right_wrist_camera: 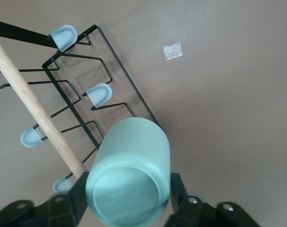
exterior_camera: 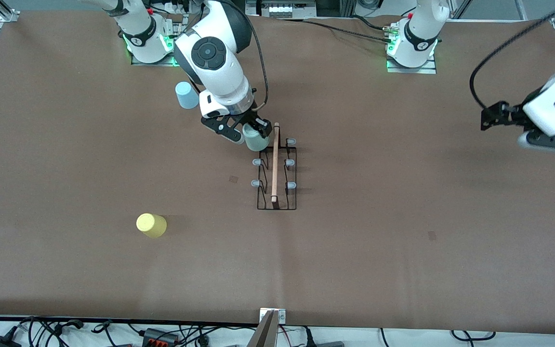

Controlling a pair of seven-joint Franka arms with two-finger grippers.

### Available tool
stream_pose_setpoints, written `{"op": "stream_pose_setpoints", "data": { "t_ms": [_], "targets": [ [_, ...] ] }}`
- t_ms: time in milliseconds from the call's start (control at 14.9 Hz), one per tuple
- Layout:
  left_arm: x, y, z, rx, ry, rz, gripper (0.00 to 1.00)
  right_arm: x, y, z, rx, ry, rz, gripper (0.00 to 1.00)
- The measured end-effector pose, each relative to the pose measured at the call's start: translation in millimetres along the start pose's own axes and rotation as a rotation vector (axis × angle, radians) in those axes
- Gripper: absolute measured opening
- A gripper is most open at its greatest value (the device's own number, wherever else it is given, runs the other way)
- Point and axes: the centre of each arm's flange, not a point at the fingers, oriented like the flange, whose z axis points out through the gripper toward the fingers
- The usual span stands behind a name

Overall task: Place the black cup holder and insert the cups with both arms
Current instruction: 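Lower the teal cup onto a rack peg and open the right gripper, then move the right gripper to the yellow cup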

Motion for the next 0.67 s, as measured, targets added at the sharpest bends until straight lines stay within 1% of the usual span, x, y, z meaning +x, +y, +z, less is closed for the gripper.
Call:
{"op": "stream_pose_setpoints", "data": {
  "t_ms": [135,269,336,471,538,673],
  "targets": [
    [-12,-4,-4,0.004,0.041,-0.010,1.00,7,0,-4,0.009,0.010,0.002,0.99],
    [-9,-10,1,0.009,0.093,-0.020,1.00,29,4,-19,0.026,0.029,-0.006,1.00],
    [-7,-15,3,0.011,0.112,-0.027,1.00,48,11,-33,0.024,0.039,-0.028,1.00],
    [-6,-22,6,0.012,0.131,-0.039,1.00,100,44,-63,-0.024,0.038,-0.126,1.00],
    [-8,-24,5,0.014,0.142,-0.043,1.00,132,67,-77,-0.050,0.030,-0.189,1.00],
    [-16,-23,-2,0.015,0.162,-0.043,1.00,197,118,-94,-0.082,0.029,-0.314,1.00]
  ]
}}
